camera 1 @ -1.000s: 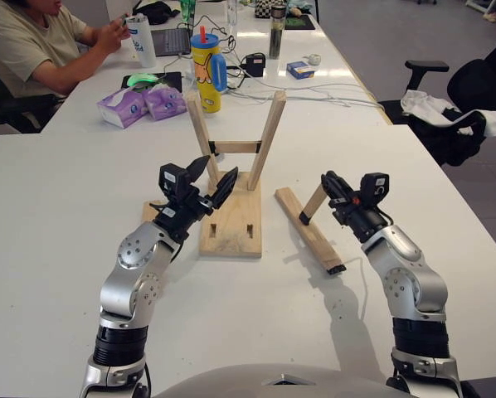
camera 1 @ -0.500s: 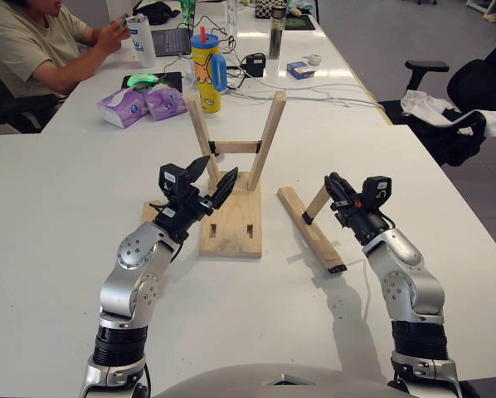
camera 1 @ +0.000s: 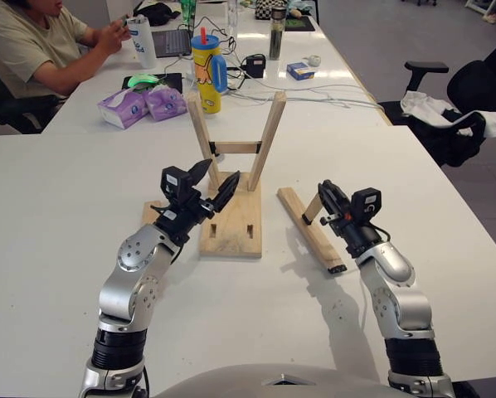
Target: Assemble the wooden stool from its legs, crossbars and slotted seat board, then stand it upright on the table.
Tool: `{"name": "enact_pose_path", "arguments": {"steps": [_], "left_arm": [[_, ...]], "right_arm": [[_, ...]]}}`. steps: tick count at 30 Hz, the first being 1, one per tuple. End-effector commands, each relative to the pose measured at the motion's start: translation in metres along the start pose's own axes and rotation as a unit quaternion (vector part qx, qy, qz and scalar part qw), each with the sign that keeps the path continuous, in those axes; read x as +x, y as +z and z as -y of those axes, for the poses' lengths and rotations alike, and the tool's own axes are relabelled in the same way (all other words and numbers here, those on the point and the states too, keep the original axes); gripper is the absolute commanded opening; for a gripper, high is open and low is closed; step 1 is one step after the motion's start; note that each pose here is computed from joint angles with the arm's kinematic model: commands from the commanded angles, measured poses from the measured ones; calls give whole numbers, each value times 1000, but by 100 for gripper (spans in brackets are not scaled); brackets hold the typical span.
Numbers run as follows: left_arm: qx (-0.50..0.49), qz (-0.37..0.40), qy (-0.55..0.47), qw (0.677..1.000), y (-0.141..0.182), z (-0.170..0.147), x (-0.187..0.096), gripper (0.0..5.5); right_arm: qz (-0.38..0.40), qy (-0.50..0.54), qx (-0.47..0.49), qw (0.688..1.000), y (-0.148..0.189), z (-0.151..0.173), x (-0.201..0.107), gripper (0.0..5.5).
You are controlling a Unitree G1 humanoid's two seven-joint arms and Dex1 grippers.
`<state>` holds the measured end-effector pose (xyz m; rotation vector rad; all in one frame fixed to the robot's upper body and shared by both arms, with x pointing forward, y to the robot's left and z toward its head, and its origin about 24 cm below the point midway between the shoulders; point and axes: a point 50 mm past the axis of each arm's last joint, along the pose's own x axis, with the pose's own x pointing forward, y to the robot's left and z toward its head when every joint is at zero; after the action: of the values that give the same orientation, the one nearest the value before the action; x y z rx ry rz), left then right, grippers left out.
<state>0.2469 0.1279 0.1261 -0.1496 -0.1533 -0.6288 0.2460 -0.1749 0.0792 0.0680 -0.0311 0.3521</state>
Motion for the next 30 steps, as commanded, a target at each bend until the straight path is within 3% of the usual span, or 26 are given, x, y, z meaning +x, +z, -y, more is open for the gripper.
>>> {"name": "enact_pose_path", "arguments": {"steps": [1,8,9,16,25,30], "left_arm": [[-3,-10,-15,1000,-2,2,2,354],[5,-3,-20,1000,0,-2,11,354],[6,-1,-17,1000,0,-3,11,354],[6,-1,-5,1000,-2,-7,7,354],[6,16,10,1000,-3,-5,11,354],[3,18,24,1000,-5,-8,8,354]], "right_arm": [[-56,-17,2,998,-15,3,-5,43],[-31,-16,5,999,-2,10,6,43],[-27,-13,6,1000,2,10,8,79],[31,16,15,999,42,5,22,177],[98,35,3,995,109,10,61,177],[104,45,-2,994,115,4,76,177]]}}
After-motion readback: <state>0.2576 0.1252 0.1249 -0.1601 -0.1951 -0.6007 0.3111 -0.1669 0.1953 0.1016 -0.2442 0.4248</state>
